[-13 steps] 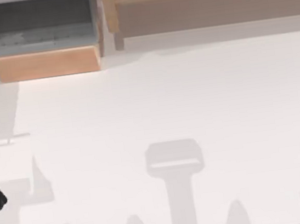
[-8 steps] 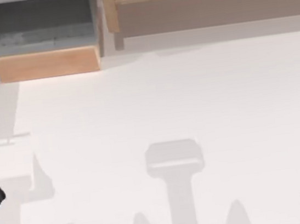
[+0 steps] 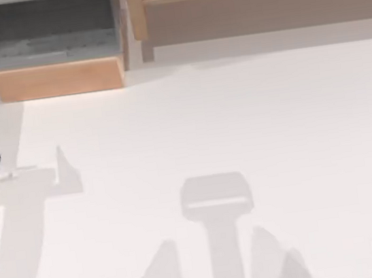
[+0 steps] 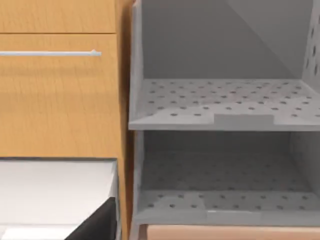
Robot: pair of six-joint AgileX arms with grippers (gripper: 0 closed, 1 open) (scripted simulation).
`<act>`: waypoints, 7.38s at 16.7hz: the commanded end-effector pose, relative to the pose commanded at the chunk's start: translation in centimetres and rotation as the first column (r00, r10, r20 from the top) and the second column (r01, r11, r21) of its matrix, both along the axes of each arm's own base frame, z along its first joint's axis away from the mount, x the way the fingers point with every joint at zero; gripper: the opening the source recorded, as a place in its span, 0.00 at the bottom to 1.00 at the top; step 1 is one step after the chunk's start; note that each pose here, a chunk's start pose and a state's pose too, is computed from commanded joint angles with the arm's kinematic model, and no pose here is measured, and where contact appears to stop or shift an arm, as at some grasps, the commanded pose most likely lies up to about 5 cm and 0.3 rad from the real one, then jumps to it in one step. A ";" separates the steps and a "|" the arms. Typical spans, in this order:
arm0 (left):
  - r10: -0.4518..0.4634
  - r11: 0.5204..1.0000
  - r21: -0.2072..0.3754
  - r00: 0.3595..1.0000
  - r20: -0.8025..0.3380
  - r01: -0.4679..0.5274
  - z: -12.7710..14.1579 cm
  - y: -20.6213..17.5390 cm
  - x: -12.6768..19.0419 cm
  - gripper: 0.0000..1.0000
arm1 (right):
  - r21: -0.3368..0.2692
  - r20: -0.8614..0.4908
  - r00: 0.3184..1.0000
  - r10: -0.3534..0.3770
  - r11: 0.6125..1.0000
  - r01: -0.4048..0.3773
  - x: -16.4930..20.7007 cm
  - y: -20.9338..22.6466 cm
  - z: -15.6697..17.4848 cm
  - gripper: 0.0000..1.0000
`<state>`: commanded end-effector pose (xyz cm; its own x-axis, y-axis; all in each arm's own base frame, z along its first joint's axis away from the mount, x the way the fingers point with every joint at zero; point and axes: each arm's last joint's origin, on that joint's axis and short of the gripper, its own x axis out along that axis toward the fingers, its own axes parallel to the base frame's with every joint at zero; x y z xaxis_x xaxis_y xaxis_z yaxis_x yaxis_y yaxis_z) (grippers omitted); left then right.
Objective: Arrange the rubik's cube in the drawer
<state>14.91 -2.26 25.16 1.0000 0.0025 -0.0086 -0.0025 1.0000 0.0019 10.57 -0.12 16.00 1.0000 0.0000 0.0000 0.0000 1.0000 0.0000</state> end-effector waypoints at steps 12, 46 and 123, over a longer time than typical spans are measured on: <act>-0.012 1.000 0.002 1.000 -0.005 0.012 3.8 -16.6 18.1 1.00 | 0.000 0.000 1.000 0.000 1.000 0.000 0.0 0.0 0.0 1.00; -0.022 1.000 -0.002 1.000 0.009 0.022 -9.4 -34.7 28.4 1.00 | 0.000 0.000 1.000 0.000 1.000 0.000 0.0 0.0 0.0 1.00; 0.008 1.000 0.009 0.032 -0.999 0.018 -5.3 19.1 32.8 0.00 | 0.000 0.000 1.000 0.000 1.000 0.000 0.0 0.0 0.0 1.00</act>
